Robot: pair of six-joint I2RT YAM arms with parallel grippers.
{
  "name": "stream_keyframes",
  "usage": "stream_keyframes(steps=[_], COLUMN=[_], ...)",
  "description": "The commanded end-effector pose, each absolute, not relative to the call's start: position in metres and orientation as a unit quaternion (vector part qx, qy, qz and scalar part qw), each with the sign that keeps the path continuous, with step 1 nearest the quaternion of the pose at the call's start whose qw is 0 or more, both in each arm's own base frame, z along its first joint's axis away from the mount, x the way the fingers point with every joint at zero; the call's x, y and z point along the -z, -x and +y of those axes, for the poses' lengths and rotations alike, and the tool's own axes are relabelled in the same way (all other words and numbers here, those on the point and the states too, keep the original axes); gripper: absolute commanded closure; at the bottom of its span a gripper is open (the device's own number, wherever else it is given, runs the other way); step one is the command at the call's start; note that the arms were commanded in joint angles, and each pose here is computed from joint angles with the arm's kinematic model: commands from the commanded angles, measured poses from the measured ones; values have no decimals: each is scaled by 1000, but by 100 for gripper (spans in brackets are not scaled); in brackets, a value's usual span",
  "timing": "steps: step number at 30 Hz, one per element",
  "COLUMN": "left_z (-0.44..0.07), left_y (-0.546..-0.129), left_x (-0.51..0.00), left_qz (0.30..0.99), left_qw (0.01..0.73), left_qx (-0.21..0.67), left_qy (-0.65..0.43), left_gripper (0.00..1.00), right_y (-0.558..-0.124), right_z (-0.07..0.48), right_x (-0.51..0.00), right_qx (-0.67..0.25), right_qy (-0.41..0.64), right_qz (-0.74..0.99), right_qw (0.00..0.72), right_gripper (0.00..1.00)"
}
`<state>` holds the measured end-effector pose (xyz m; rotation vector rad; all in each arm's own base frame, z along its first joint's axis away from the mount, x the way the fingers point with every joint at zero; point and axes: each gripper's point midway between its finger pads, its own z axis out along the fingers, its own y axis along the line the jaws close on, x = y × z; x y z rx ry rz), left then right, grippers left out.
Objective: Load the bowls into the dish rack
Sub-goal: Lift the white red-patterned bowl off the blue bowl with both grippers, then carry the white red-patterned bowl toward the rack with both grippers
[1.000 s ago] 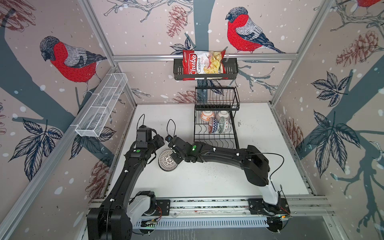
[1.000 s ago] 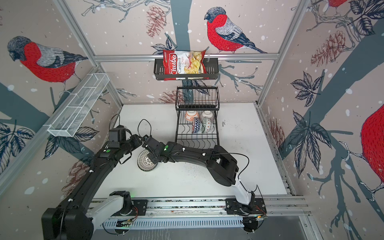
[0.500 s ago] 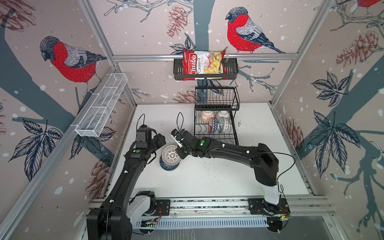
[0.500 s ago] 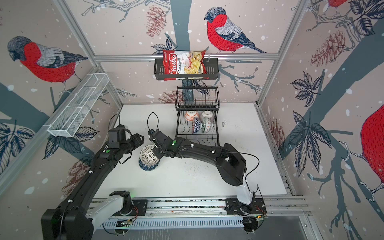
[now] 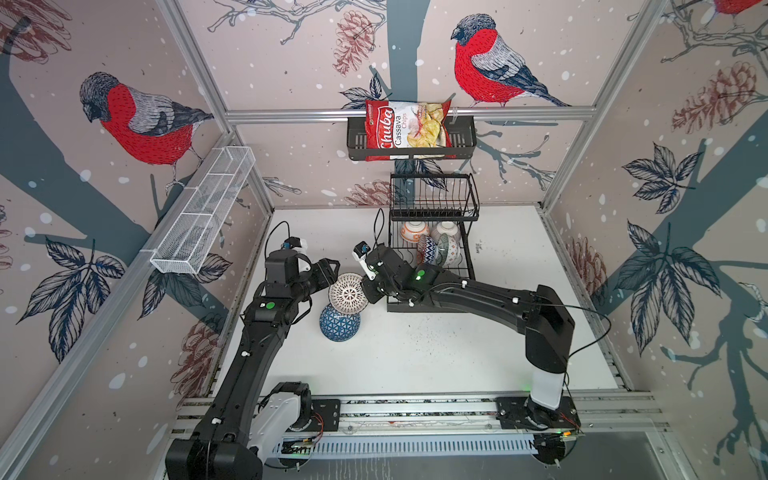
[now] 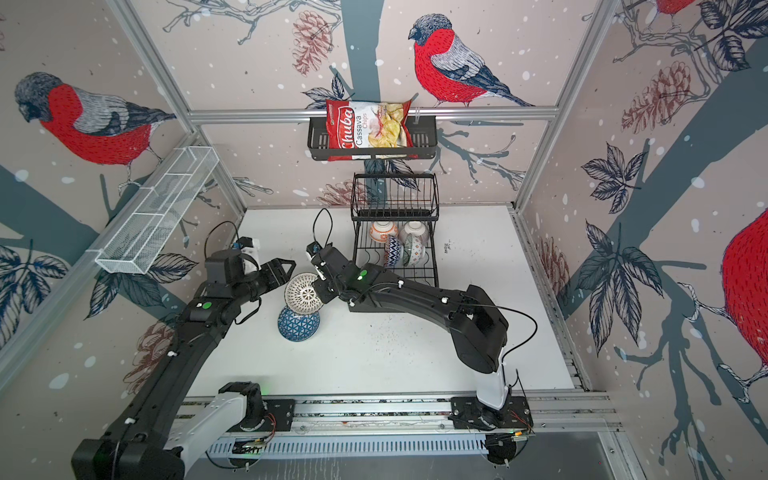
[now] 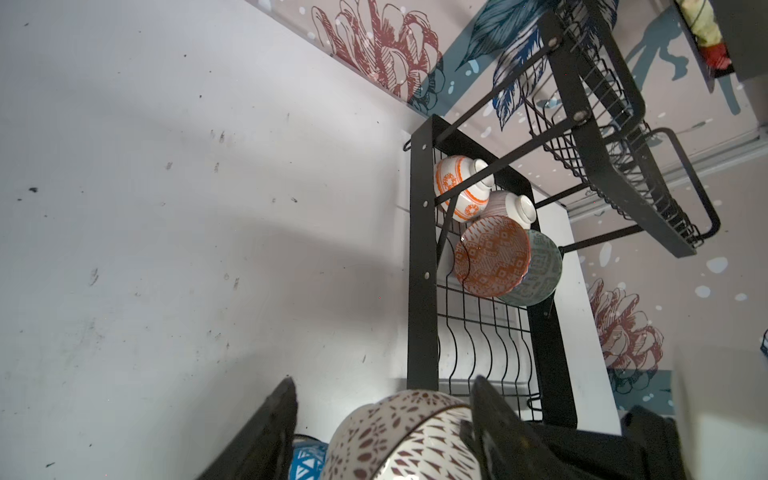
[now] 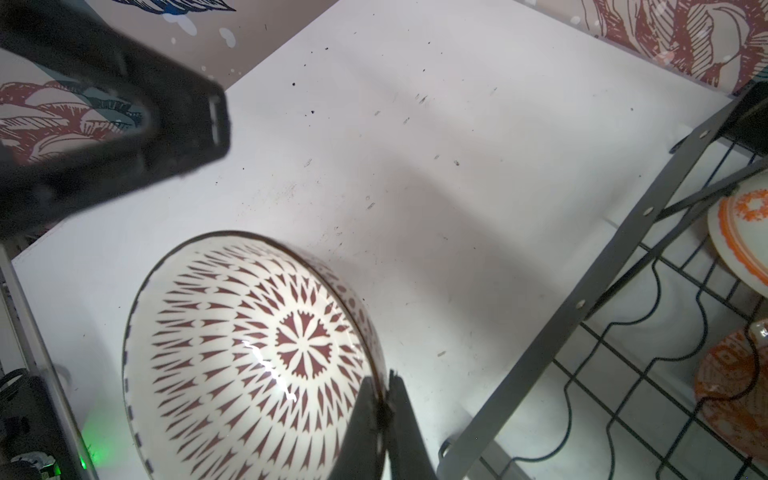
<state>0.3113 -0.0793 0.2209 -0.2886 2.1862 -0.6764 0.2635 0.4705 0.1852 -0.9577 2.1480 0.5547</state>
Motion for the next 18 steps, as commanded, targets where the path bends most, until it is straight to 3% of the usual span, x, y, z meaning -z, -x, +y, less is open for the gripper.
stream_keyframes(steps=[1,11,18], left_z=[-90,-91,-112], left_y=[-308,-307,-311], left_x=[-216,-199,-187], left_qz=[880,903,910], left_qw=[400,379,359], left_qx=[244,188,197], left_qy=[78,83,63], left_gripper=[34,36,45], right_y=[-273,-290,-300], right_z=[474,461,451], right_x=[-205,-204,-207], right_qx=[-234,-226,-225], right_qy=[354,339,328], right_qz=[821,826,828], right_qw=[383,389,394], right_gripper=[100,100,100])
